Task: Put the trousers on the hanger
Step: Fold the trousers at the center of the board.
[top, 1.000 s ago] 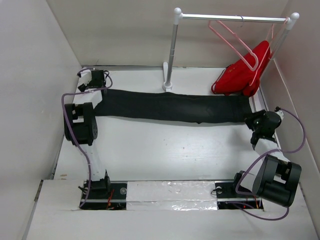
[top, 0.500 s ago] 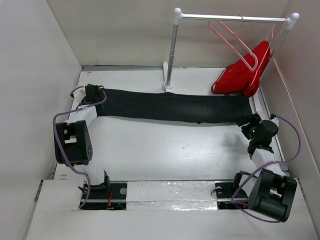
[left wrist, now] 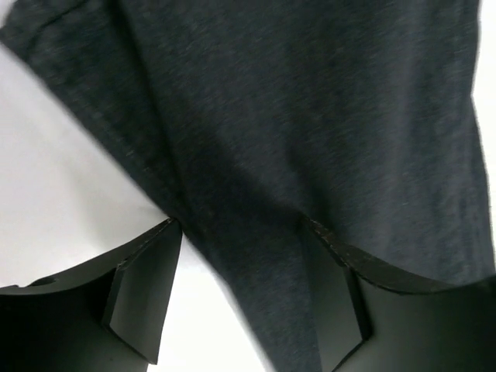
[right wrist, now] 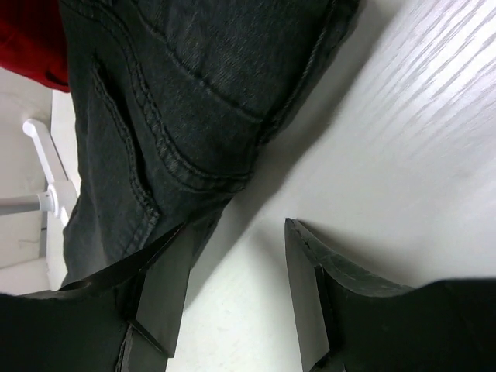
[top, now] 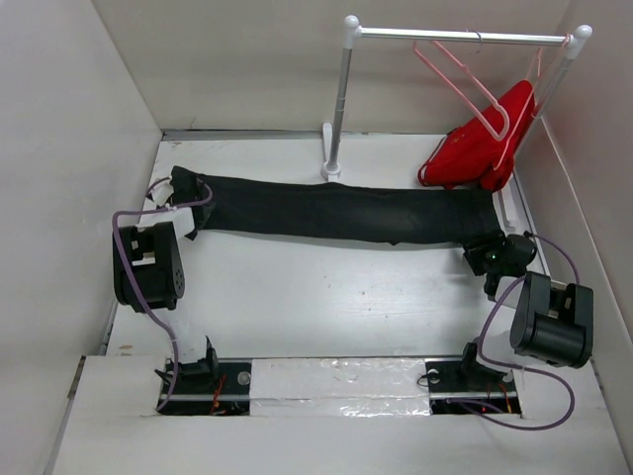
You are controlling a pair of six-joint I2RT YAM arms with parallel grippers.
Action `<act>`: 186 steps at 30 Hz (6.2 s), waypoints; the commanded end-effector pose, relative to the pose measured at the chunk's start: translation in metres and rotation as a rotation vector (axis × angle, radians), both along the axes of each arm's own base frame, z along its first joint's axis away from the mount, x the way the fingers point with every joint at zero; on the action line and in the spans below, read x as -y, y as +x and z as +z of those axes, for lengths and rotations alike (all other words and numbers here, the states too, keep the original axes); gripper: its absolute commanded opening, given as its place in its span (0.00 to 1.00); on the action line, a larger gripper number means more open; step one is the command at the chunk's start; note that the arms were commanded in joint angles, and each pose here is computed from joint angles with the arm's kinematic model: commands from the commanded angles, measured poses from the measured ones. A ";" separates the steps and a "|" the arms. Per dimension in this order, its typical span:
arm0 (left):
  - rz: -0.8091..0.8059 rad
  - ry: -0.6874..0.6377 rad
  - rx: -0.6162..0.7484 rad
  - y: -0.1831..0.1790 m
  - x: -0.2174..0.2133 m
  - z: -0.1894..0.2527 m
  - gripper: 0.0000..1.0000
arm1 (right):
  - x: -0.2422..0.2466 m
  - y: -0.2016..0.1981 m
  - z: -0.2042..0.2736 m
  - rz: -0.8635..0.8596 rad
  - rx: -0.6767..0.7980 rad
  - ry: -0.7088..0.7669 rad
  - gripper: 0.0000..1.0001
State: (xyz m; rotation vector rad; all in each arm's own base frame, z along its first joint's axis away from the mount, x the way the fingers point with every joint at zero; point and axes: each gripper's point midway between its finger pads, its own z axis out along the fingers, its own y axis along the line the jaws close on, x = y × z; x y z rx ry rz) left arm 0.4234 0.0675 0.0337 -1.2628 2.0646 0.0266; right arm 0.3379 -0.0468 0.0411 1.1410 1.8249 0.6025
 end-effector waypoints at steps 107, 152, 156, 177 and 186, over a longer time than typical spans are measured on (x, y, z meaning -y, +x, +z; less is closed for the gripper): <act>-1.230 -0.162 0.379 -0.193 0.478 0.020 0.00 | -0.190 -0.061 0.488 0.530 0.967 -0.489 0.00; -0.248 -0.015 0.904 -0.230 0.089 0.288 0.28 | -0.569 -0.093 0.188 1.476 0.566 -0.393 0.69; -0.351 -0.019 0.863 -0.209 0.129 0.268 0.28 | -0.509 -0.084 0.182 1.395 0.543 -0.400 0.20; -0.644 0.012 0.401 -0.112 0.245 0.054 0.28 | -0.289 -0.091 0.009 1.030 0.101 -0.443 0.00; -0.513 0.014 0.364 -0.100 0.186 0.027 0.28 | -0.279 -0.099 0.024 1.011 0.117 -0.445 0.00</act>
